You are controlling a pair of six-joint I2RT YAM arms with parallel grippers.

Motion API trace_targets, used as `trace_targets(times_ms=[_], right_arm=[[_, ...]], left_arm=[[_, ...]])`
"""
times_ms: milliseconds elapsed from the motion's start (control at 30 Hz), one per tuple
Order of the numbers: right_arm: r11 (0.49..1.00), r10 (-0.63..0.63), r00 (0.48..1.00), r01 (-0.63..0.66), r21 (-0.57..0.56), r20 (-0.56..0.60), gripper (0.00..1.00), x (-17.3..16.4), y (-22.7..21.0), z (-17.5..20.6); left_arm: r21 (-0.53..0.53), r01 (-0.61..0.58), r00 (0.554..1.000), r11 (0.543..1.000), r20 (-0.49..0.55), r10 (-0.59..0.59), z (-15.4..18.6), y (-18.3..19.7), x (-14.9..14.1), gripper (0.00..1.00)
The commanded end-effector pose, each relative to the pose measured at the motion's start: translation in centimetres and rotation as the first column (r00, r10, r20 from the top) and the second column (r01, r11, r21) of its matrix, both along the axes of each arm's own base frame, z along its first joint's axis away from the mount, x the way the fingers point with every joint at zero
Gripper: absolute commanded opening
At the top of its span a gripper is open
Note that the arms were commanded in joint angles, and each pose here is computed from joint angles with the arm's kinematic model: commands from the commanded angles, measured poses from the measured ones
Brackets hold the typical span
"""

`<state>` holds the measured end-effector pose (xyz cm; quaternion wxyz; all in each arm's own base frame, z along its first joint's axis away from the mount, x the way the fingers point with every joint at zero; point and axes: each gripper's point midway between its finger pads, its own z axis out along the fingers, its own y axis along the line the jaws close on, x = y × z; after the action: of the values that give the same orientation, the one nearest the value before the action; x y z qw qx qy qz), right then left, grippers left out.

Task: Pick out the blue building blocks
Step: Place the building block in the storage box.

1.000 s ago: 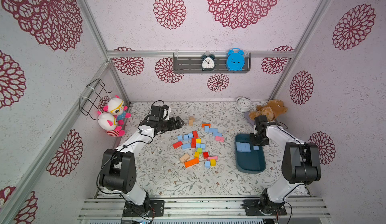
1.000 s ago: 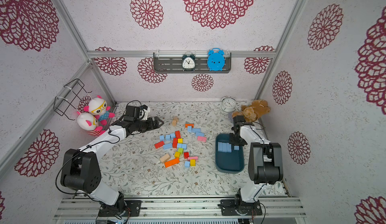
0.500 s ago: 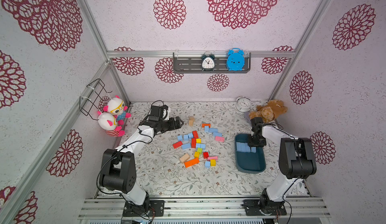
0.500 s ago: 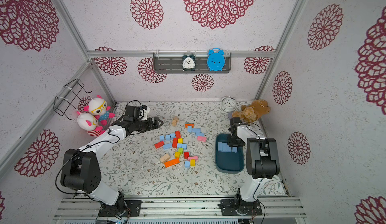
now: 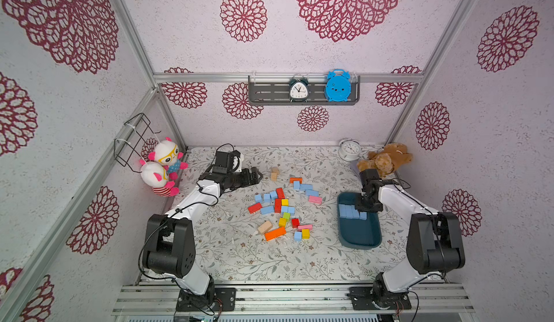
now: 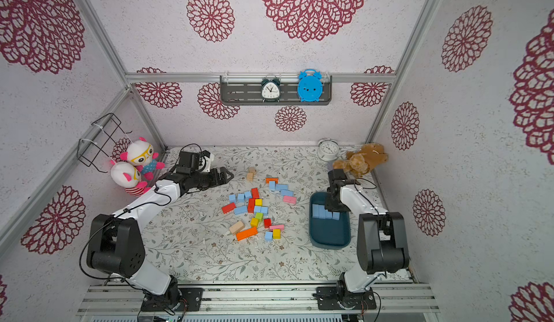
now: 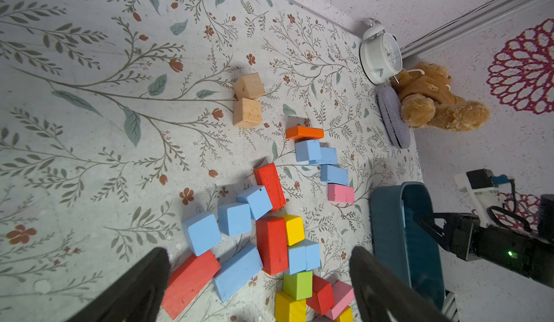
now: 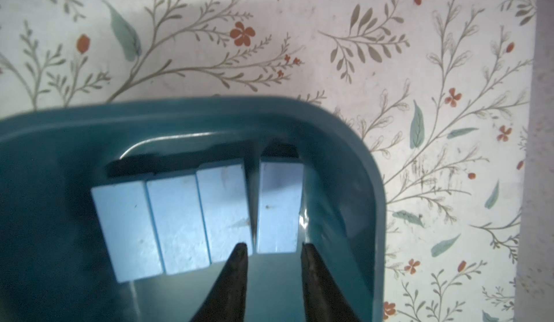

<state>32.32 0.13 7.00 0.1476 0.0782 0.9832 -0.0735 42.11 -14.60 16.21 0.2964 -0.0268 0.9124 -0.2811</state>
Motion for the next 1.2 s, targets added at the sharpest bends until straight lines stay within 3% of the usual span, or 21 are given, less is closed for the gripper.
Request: trace_targets(times_ms=[0,433,1167], right_arm=[[0.996,-0.084,0.995,0.086,0.028,-0.052,0.27,-2.6,0.2,-1.0],[0.988,-0.155,0.983,0.153,-0.029,-0.094,0.15,-3.1,-1.0,-3.9],[0.985,-0.162,0.987,0.161,-0.057,-0.008,0.14,-1.3,-1.8,-4.2]], left_arm=[[-0.007,-0.001,1.0,1.0,0.029,0.001,1.1,0.1,0.4,0.98],[-0.001,-0.003,0.999,1.0,0.038,0.003,1.4,0.2,0.2,0.98],[0.005,-0.009,0.999,1.0,0.032,0.008,1.1,0.4,0.3,0.98]])
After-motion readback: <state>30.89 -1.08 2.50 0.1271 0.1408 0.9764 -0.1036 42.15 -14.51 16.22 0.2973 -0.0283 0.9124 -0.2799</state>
